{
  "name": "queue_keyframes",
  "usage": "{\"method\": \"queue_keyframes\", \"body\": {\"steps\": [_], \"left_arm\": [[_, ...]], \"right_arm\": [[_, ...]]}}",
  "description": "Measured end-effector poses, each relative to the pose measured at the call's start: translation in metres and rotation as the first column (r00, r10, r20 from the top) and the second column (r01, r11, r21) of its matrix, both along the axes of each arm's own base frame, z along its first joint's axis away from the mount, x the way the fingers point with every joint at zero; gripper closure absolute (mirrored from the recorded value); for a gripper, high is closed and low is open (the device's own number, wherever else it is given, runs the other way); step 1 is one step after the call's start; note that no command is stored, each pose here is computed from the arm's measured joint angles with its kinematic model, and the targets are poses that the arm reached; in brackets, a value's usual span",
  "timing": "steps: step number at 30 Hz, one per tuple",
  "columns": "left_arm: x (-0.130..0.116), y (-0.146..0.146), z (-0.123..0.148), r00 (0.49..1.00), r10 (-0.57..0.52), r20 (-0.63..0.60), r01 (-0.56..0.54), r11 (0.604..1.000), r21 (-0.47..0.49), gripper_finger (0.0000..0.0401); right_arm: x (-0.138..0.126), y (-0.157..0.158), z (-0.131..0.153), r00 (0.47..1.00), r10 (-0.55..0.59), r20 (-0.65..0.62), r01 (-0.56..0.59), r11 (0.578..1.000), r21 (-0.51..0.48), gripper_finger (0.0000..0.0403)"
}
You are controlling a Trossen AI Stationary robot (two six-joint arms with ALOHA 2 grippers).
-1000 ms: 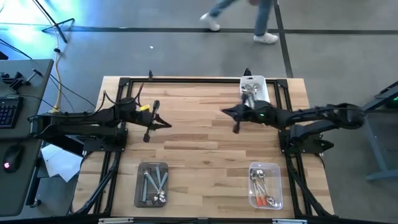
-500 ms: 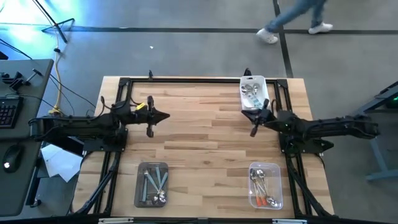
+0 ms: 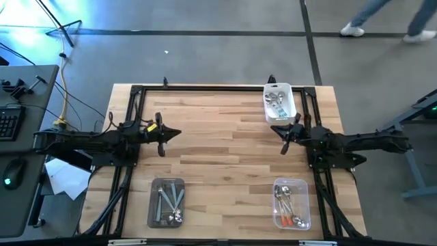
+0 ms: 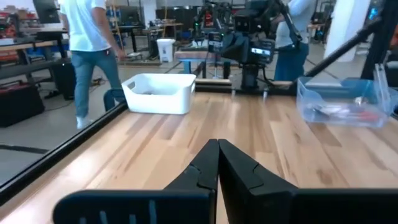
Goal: Sort silverware by color (type)
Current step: Return to Home Position
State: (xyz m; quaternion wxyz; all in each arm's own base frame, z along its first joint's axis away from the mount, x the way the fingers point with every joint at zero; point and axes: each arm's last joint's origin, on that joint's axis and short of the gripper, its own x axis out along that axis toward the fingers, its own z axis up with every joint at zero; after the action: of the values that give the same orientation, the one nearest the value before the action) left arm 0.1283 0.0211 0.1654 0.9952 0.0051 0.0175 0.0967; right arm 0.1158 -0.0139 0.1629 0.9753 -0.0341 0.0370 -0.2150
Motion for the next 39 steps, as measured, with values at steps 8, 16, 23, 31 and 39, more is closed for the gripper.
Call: {"method": "queue_keyframes", "body": {"steps": [8,16,23,31,39], "left_arm": [[-0.017,-0.002,0.002,1.0,0.005,0.012,-0.005,1.0,0.018,0.0401],[-0.034,0.002,0.006,0.998,0.029,0.063,-0.031,0.999,0.035,0.0401],[-0.033,0.007,0.002,0.998,0.049,0.03,-0.049,0.999,0.014,0.0401],[-0.035,0.011,0.003,0.995,0.093,0.04,-0.094,0.996,0.003,0.0401],[-0.035,0.012,0.002,0.993,0.103,0.049,-0.101,0.993,-0.055,0.04]], "right_arm": [[-0.013,0.0,0.002,0.999,0.004,0.042,-0.005,1.0,0.029,0.0403],[-0.021,-0.001,0.01,0.989,0.084,0.122,-0.08,0.996,-0.036,0.0403],[-0.022,-0.013,0.005,0.982,0.171,0.075,-0.171,0.985,-0.01,0.0403],[-0.025,-0.025,0.004,0.991,0.119,0.055,-0.117,0.993,-0.028,0.0403],[-0.026,-0.028,0.002,0.999,0.008,0.048,-0.008,1.0,-0.006,0.0403]]}}
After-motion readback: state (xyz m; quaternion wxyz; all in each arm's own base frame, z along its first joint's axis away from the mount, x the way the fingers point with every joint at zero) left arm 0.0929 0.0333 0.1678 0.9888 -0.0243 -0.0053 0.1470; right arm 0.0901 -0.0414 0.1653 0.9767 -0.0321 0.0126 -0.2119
